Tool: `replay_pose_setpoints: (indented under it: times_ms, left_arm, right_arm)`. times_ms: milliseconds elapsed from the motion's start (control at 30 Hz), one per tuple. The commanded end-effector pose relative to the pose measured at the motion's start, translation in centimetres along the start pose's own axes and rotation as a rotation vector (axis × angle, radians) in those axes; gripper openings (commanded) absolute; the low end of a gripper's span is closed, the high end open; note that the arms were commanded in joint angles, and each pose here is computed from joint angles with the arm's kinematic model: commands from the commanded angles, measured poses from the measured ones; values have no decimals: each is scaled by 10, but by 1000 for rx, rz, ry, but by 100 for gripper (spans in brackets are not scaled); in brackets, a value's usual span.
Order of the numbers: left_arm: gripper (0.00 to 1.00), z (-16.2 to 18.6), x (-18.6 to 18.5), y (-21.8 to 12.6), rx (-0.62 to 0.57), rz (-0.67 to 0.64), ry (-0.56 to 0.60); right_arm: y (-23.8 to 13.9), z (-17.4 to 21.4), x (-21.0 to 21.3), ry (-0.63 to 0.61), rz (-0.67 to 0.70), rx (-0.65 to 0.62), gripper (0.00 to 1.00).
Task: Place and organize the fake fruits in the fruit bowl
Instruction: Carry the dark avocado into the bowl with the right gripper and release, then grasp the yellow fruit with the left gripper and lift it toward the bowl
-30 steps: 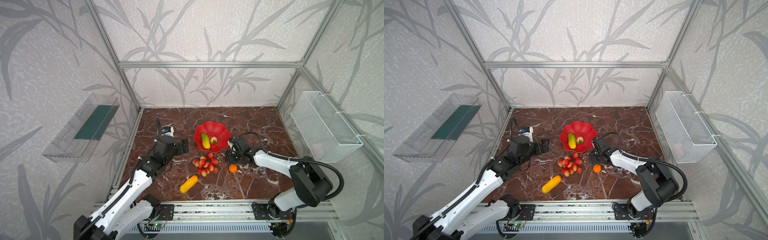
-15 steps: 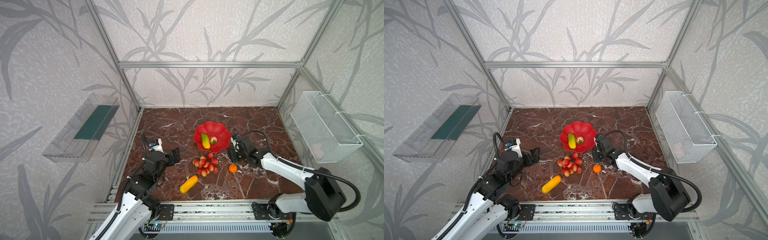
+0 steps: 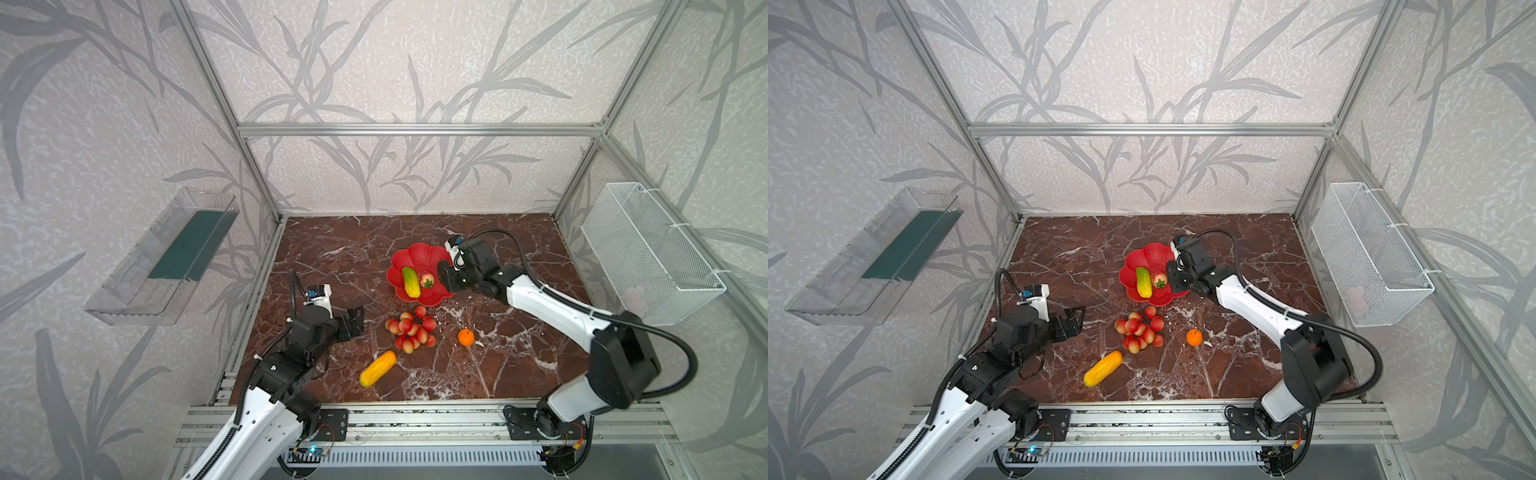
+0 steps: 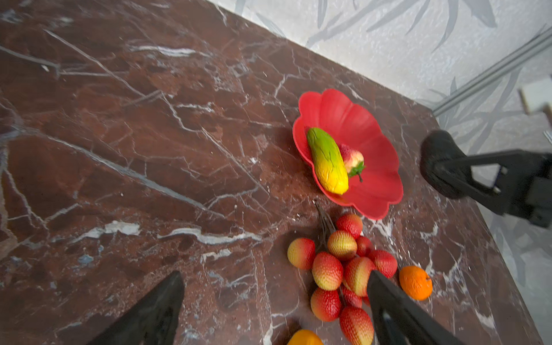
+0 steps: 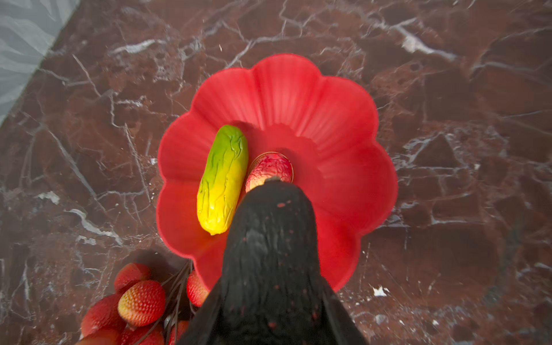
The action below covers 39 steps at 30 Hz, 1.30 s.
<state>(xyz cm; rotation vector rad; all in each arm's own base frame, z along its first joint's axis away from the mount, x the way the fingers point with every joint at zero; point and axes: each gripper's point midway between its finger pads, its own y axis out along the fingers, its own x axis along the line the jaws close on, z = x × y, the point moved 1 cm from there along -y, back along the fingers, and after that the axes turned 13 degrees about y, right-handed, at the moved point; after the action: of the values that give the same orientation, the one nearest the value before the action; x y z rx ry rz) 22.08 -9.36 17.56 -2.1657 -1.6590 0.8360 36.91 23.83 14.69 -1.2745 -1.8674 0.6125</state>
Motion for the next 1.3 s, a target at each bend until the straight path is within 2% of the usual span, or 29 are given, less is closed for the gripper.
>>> replay_pose_setpoints:
  times_ms: [0,133,333,733,867,1067,1267]
  left_arm:
    - [91,17,-10,-4,110,67,1]
    - [87,27,-21,-2,171,128,-16]
    - [83,42,-30,5,239,170,-29]
    - [78,89,-41,12,349,201,-43]
    - [78,102,-49,13,381,213,-5]
    - [78,125,-62,13,455,215,110]
    - [78,143,-59,19,517,164,181]
  right_arm:
    - [26,-7,-3,-11,15,33,41]
    - [51,-10,-15,18,47,77,41]
    - [65,-8,-31,60,72,80,44]
    - [78,-7,-29,61,72,123,69]
    - [57,-20,-22,60,50,78,75]
    - [-7,-37,-9,57,-17,-70,87]
    - [-57,-23,-13,70,-52,-149,95]
